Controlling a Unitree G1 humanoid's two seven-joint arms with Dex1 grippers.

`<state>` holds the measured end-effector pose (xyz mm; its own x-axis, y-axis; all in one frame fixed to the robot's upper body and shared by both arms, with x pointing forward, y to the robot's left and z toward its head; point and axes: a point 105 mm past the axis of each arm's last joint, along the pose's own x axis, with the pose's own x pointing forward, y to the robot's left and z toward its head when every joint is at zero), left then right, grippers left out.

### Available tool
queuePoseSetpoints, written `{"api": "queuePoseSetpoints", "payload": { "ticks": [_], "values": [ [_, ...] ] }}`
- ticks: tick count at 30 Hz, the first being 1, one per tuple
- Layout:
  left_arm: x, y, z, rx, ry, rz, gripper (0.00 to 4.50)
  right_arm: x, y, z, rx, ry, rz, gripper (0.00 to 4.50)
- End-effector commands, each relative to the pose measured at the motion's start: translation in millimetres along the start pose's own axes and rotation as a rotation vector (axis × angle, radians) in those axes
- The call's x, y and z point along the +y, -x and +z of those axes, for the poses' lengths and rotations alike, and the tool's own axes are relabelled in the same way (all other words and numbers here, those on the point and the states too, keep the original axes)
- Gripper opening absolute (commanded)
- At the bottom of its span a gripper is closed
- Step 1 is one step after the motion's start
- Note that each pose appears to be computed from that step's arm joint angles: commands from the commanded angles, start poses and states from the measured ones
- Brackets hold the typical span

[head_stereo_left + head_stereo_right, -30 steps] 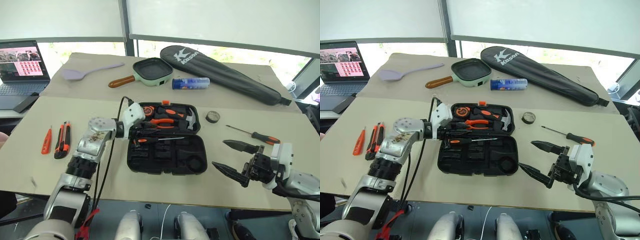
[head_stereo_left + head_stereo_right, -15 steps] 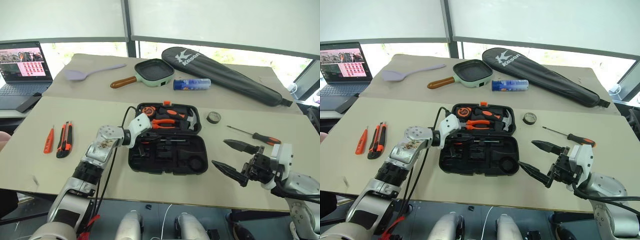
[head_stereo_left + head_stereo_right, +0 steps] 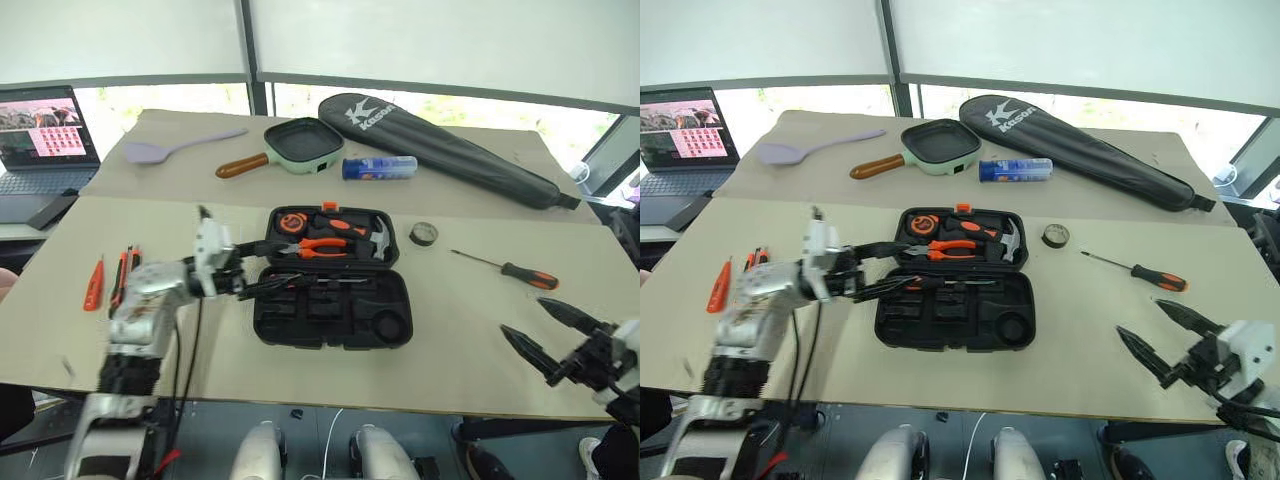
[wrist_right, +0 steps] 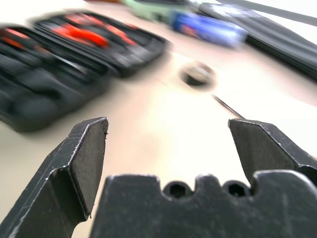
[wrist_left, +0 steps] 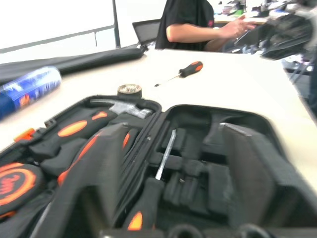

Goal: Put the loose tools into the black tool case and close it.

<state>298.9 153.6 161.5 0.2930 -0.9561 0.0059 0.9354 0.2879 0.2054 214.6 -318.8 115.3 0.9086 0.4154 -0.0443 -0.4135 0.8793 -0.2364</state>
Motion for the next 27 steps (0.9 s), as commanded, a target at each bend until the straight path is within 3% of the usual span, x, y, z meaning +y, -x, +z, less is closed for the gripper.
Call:
{"api": "queuePoseSetpoints", "payload": {
  "ticks": [1,6,10,14,16,21,27],
  "values": [
    [-8,44,3,0.017,0.011,0.061,4.4,-27,29,-16,0.051,0.035,-0.183,4.5],
    [-16,66,2,0.031,0.031,0.136,4.4,-31,30,-23,0.07,0.056,-0.196,4.5],
    [-25,58,9,-0.007,0.031,0.128,4.4,-53,0,-10,0.061,0.075,-0.144,4.5],
    [-31,45,15,-0.039,0.051,0.071,4.4,-99,-36,-20,0.326,0.153,-0.154,4.5],
    [-33,38,18,-0.05,0.058,0.043,4.4,-116,-55,-15,0.395,0.167,-0.156,4.5],
    [-38,22,24,-0.066,0.065,-0.029,4.4,-123,-93,-6,0.522,0.211,-0.067,4.5],
    [-41,13,29,-0.071,0.075,-0.072,4.4,-119,-109,-7,0.605,0.155,-0.029,4.5]
  ]
}}
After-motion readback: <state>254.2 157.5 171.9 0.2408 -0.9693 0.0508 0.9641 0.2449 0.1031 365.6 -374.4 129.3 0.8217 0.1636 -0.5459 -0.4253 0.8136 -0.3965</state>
